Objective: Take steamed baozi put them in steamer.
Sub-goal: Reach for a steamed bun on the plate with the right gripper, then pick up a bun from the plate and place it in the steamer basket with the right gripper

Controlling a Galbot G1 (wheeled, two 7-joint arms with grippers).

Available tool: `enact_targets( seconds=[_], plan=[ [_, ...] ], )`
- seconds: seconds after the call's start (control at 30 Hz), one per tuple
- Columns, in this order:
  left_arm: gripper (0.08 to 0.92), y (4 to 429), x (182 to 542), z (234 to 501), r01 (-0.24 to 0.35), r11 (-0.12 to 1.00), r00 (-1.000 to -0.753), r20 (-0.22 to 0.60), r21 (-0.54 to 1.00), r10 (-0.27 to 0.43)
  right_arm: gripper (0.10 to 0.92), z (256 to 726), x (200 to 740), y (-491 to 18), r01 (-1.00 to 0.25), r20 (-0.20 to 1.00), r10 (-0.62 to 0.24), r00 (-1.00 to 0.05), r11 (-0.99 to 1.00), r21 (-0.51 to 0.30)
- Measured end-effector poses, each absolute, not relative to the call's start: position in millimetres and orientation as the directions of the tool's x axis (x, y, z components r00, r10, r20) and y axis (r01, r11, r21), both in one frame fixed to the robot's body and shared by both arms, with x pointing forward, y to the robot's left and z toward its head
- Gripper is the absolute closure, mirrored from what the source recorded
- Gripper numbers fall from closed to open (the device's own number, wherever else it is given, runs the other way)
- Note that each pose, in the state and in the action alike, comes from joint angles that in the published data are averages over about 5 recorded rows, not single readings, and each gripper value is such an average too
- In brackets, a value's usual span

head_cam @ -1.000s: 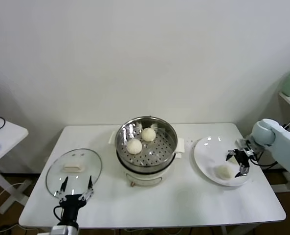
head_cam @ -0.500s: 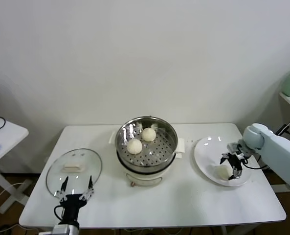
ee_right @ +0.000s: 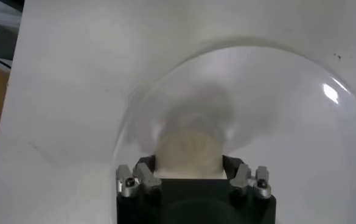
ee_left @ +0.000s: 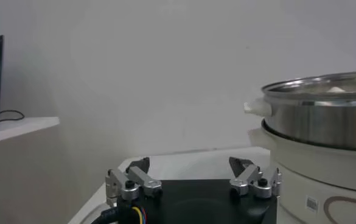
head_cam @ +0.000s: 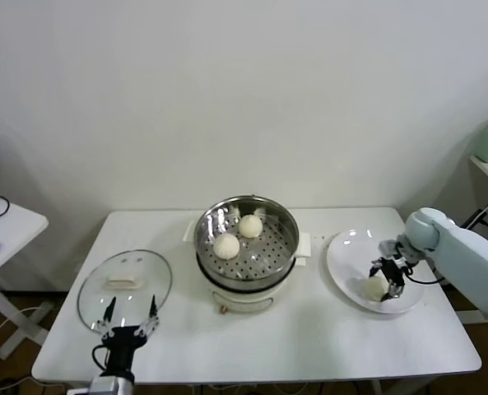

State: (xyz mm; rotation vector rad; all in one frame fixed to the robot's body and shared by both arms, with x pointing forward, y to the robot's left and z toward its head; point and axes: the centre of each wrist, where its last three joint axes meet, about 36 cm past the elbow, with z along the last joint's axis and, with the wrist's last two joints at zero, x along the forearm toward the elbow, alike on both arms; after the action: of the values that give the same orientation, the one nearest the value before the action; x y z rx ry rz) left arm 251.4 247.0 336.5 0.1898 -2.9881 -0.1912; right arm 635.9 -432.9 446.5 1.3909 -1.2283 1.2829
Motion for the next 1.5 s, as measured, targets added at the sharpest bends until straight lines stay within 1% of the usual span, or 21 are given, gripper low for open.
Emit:
enact_targets(
  seconds=[0.23,0.4,0.53,0.7,0.8,0.93,1.1,1.2,1.3,1.5],
  plan=[
    [0.177,246,252,337,-0.114,0.984,-0.983,0.131,0.136,-0.131,0.318,452,637,-435,-0.988,0.994,-0.112,-0.018,-0.15,-0.035],
    [0.177,247,253,337,-0.112,0.984,-0.983,0.131,0.139,-0.13,0.316,469,641,-433,-0.984,0.993,-0.116,-0.03,-0.173,-0.05],
    [0.177,246,255,340,-0.108,0.984,-0.984,0.128,0.139,-0.126,0.31,501,650,-422,-0.968,0.992,-0.114,-0.057,-0.236,-0.083],
    [0.177,245,257,344,-0.098,0.985,-0.986,0.122,0.142,-0.116,0.303,566,663,-388,-0.906,0.989,-0.099,-0.114,-0.398,-0.144],
    [0.177,245,260,347,-0.094,0.985,-0.987,0.118,0.145,-0.111,0.301,611,666,-358,-0.835,0.984,-0.085,-0.159,-0.52,-0.18],
    [0.177,243,262,348,-0.087,0.985,-0.987,0.118,0.148,-0.105,0.301,665,661,-312,-0.702,0.971,-0.068,-0.23,-0.679,-0.214],
    [0.177,240,262,350,-0.081,0.986,-0.988,0.117,0.147,-0.099,0.299,709,642,-249,-0.479,0.947,-0.044,-0.319,-0.854,-0.201],
    [0.177,238,263,352,-0.078,0.986,-0.988,0.118,0.145,-0.095,0.295,719,628,-212,-0.343,0.931,-0.033,-0.363,-0.925,-0.166],
    [0.177,238,263,354,-0.071,0.986,-0.989,0.119,0.148,-0.09,0.29,719,615,-178,-0.226,0.921,-0.03,-0.388,-0.966,-0.126],
    [0.177,241,263,354,-0.068,0.986,-0.988,0.124,0.155,-0.087,0.277,703,598,-125,-0.054,0.919,-0.033,-0.393,-0.997,-0.058]
  ],
)
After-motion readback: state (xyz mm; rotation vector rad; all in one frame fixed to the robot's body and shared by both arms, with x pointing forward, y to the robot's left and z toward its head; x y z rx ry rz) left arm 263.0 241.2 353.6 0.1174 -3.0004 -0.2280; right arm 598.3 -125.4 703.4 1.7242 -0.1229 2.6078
